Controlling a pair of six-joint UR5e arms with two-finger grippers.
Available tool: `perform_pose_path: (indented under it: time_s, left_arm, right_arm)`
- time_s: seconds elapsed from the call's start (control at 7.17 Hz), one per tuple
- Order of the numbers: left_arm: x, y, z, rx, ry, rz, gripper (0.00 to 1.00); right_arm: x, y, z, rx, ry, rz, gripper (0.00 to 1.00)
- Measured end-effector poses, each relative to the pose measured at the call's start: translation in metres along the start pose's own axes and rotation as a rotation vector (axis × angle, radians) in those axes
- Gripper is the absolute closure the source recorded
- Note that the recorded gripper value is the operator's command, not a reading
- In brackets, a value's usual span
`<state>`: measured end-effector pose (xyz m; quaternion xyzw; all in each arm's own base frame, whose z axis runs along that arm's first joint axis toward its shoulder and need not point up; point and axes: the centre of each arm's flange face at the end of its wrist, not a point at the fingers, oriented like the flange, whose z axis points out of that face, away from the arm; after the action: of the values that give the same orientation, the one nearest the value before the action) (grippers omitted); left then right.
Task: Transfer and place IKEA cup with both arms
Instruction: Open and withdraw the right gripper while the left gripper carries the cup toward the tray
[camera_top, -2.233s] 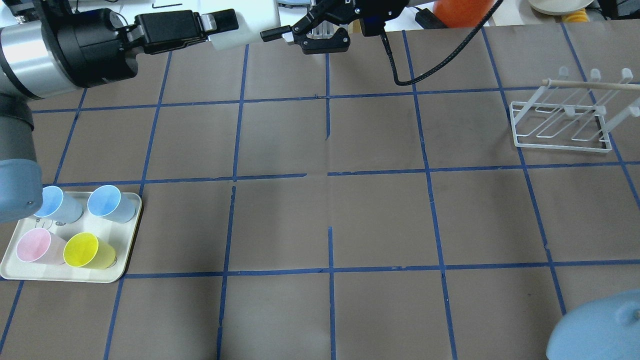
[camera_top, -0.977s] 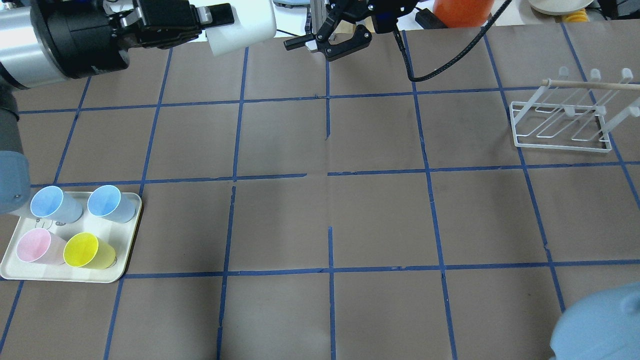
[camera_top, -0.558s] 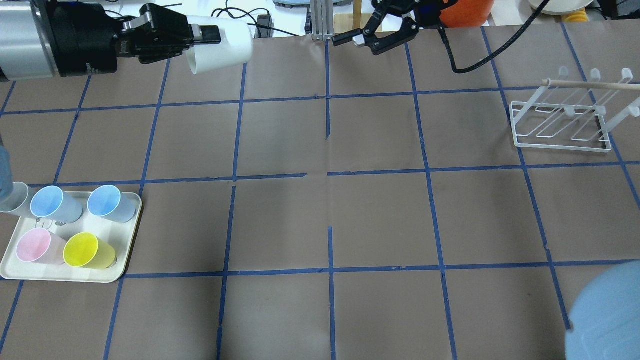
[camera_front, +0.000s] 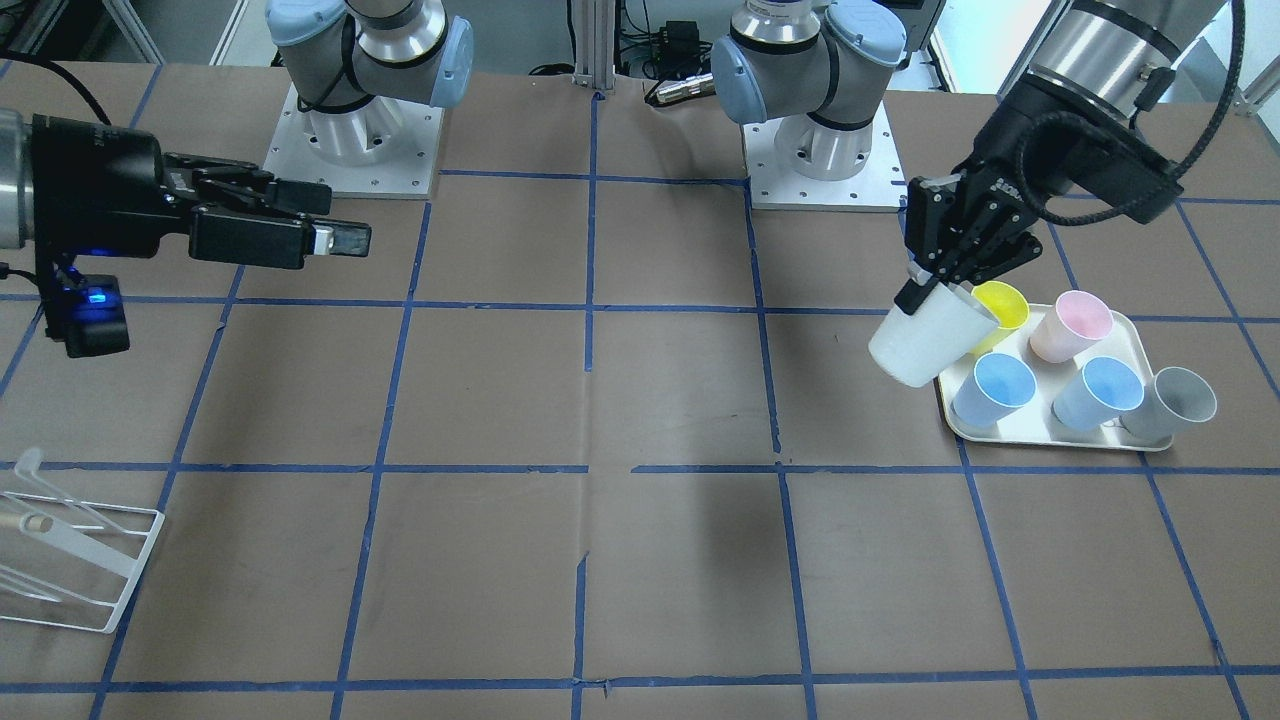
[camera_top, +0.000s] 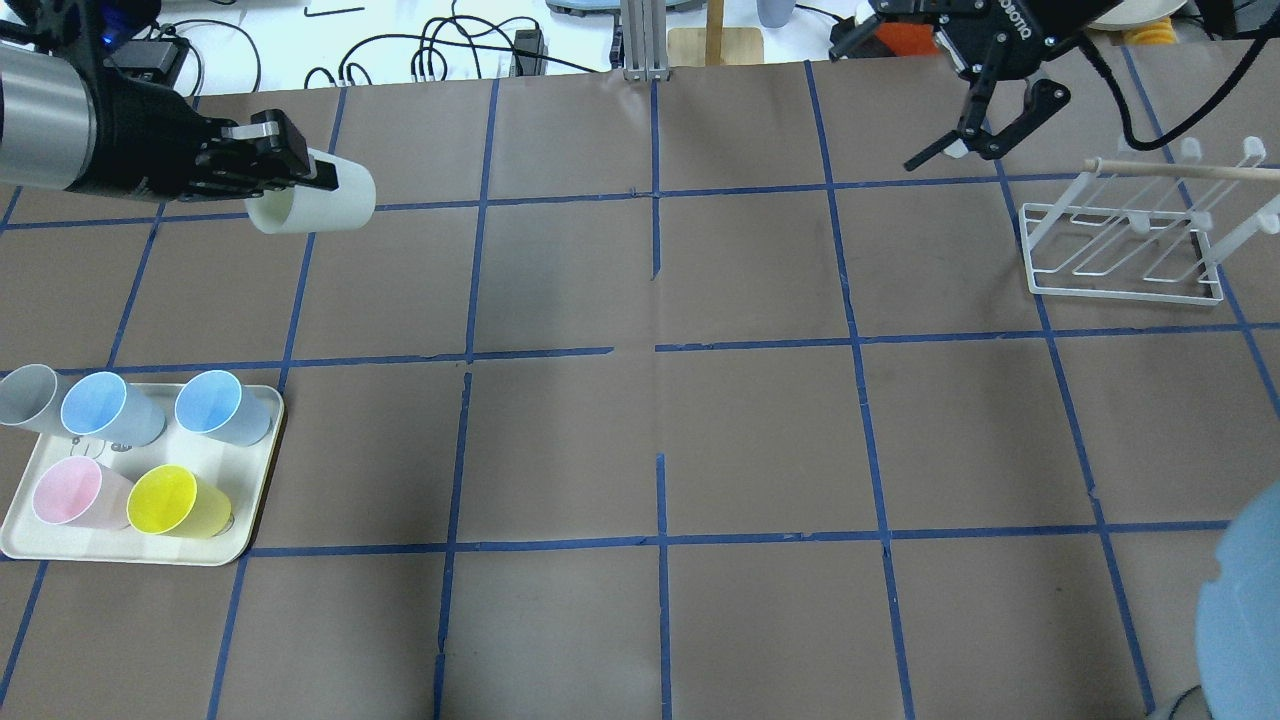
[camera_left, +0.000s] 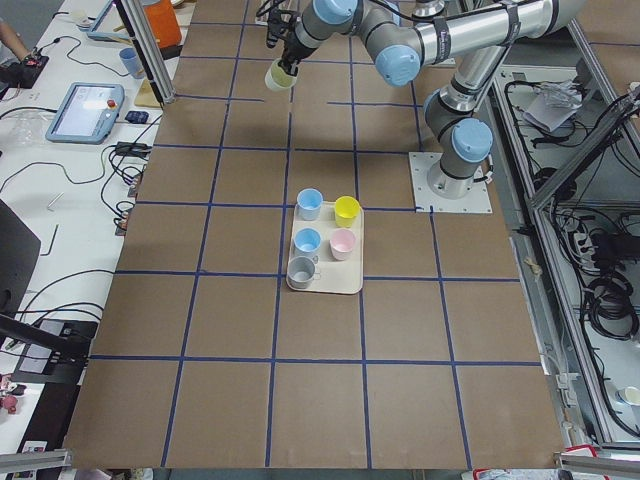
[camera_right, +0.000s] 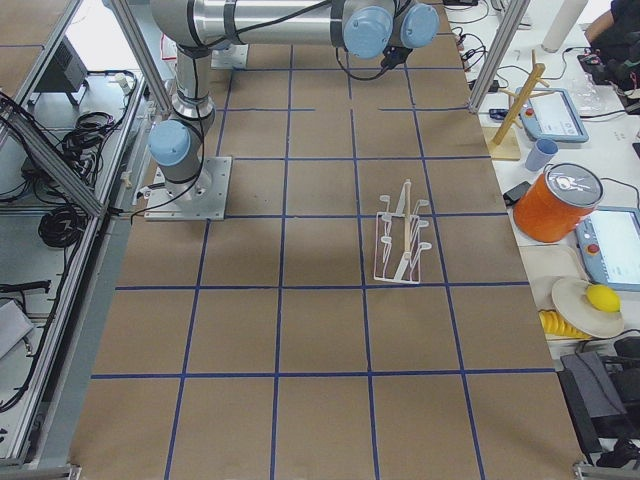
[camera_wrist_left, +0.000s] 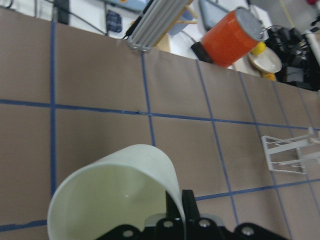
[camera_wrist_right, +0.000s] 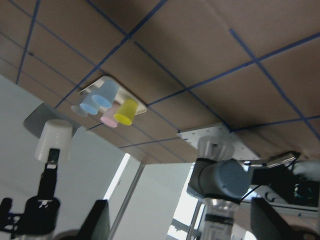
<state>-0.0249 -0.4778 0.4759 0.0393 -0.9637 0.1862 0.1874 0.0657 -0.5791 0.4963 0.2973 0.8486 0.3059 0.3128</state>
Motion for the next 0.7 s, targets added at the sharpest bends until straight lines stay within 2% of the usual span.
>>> perform_pose_path:
  time_s: [0.14, 0.28, 0.42, 0.56, 0.7]
  left_arm:
    - [-0.026, 0.000, -0.004, -0.073, -0.122, 0.028, 1.00]
    - [-0.060, 0.001, -0.017, -0.144, -0.230, 0.084, 1.00]
    - [-0.103, 0.005, -0.035, -0.203, -0.297, 0.118, 1.00]
    - [-0.151, 0.013, -0.051, -0.248, -0.319, 0.140, 1.00]
    - [-0.201, 0.024, -0.066, -0.282, -0.326, 0.164, 1.00]
  right_arm:
    - [0.004, -0.001, -0.009, 0.124, 0.118, 0.002, 0.00]
    - [0.004, 0.007, -0.014, 0.225, 0.212, -0.008, 0.00]
    - [0.000, 0.020, -0.011, 0.322, 0.314, -0.043, 0.00]
    - [-0.007, 0.031, 0.000, 0.404, 0.411, -0.079, 0.00]
    - [-0.012, 0.044, 0.013, 0.478, 0.484, -0.104, 0.00]
